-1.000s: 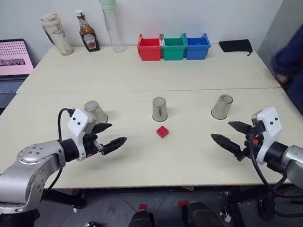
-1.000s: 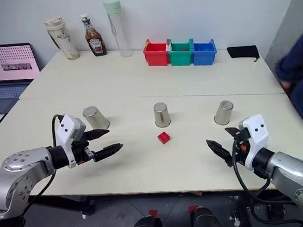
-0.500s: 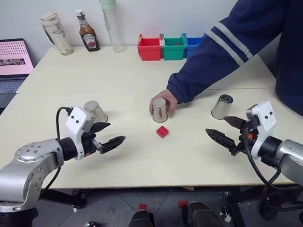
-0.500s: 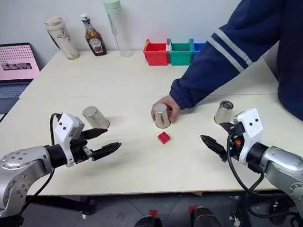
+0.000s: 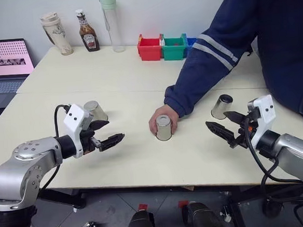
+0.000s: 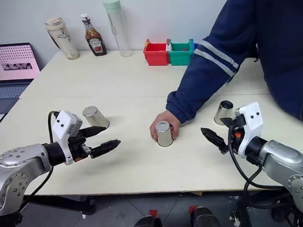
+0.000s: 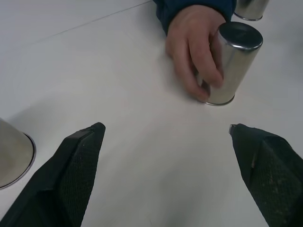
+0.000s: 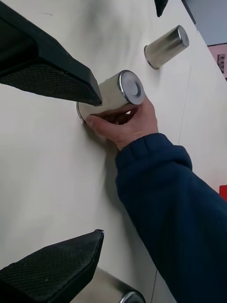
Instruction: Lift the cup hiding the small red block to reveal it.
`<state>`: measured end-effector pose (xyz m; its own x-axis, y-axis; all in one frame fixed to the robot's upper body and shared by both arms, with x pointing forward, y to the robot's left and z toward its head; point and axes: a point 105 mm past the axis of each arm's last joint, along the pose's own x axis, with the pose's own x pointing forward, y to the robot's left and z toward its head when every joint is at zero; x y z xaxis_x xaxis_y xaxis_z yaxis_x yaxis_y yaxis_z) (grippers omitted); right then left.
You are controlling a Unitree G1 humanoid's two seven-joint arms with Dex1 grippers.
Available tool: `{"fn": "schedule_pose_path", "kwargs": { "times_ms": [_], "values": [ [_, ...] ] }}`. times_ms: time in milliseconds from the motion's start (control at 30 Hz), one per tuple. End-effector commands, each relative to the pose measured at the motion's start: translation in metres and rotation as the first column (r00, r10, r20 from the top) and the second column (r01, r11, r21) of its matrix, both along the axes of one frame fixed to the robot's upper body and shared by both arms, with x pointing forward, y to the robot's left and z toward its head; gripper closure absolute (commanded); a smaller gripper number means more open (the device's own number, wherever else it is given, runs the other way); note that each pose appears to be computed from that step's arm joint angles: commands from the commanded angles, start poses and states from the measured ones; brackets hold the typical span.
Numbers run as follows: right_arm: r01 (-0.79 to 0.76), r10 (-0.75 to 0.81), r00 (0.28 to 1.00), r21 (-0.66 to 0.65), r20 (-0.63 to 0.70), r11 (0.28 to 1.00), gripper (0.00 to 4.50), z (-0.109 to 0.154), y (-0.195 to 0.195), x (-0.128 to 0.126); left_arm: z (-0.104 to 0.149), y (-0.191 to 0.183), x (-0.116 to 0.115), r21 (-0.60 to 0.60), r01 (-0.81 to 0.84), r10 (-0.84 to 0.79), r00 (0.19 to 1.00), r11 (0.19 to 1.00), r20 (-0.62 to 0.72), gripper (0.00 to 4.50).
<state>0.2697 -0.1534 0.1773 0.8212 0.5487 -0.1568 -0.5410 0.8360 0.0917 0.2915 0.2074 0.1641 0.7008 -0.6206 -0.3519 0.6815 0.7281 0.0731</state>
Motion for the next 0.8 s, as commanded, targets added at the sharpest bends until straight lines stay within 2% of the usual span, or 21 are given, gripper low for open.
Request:
{"fn": "schedule_pose_path", "kwargs": {
  "times_ms": [33, 267, 800],
  "values": [
    [0.013, -0.013, 0.999, -0.005, 0.03, 1.0, 0.07, 0.006, -0.005, -0.004, 0.007, -0.003, -0.002, 0.022, 0.025, -0.026, 0.999, 0.999, 0.035, 0.0],
    [0.007, -0.009, 0.999, 0.038, 0.031, 0.999, 0.07, 0.01, -0.003, 0.0, 0.014, -0.008, 0.008, 0.026, 0.046, -0.047, 0.997, 0.999, 0.062, 0.0],
    [-0.005, 0.004, 0.999, 0.026, 0.046, 1.0, 0.07, 0.009, 0.001, -0.001, 0.015, -0.007, 0.005, 0.041, 0.071, -0.074, 0.995, 0.997, 0.061, 0.0]
  ]
}}
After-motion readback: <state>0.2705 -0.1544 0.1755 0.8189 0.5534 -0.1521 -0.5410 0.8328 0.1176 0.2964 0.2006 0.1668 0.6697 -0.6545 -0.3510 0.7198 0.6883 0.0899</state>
